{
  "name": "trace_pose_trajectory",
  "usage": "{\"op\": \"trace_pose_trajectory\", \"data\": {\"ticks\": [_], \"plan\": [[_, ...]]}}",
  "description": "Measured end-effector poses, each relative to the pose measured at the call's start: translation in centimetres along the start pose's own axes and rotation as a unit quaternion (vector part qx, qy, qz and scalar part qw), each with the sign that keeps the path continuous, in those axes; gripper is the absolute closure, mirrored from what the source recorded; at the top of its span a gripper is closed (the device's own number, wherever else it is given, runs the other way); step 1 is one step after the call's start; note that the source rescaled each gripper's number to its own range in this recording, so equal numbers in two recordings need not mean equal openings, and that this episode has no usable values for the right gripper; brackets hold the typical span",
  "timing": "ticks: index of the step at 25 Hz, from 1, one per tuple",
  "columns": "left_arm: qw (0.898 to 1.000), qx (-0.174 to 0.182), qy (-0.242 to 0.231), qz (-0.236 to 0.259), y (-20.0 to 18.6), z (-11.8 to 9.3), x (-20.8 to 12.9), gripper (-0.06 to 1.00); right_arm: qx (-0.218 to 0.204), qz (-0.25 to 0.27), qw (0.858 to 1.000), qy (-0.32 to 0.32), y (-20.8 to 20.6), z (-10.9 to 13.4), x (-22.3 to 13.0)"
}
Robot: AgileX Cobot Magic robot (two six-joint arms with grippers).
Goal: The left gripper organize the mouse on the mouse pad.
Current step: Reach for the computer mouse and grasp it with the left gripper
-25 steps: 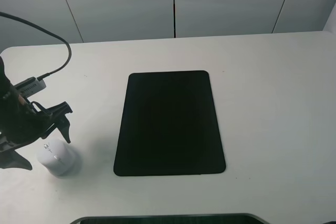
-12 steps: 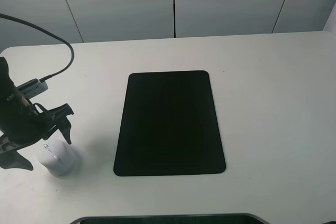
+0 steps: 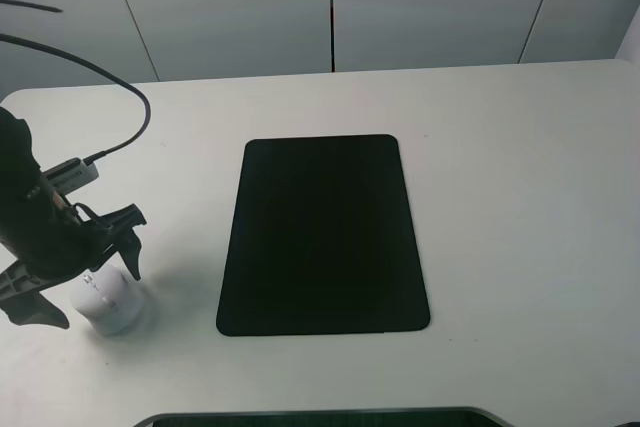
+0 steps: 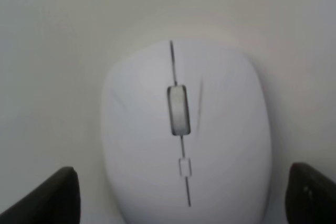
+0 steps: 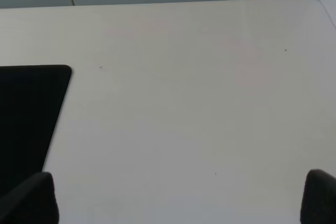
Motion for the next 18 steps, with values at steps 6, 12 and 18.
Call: {"op": "trace_pose_trajectory", "data": {"ticks": [6,12,18], "plan": [[1.0,-0.005,0.0,-0.004,0.59,-0.33,0.27,-0.06,0.0,-0.001,1.0,0.0,0.0,0.01,0.03],[1.0,-0.007,0.0,-0.006,0.67,-0.42,0.34,-0.06,0.0,-0.001,1.0,0.0,0.0,0.01,0.03],[1.0,-0.003,0.002,-0.004,1.0,-0.39,0.37,-0.06,0.0,-0.001,1.0,0.0,0.0,0.01,0.03]]}}
Point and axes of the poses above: a point on each arm's last joint axis where the gripper is mounted, y pointing out along that axis toward the gripper, z along the wrist's bending axis when the last joint is at zero, x = y × z, the point moved 7 cm from there along y, pointing out along that axis toward the gripper, and after that the axes turned 12 degrees about y, right-handed, at the moved point
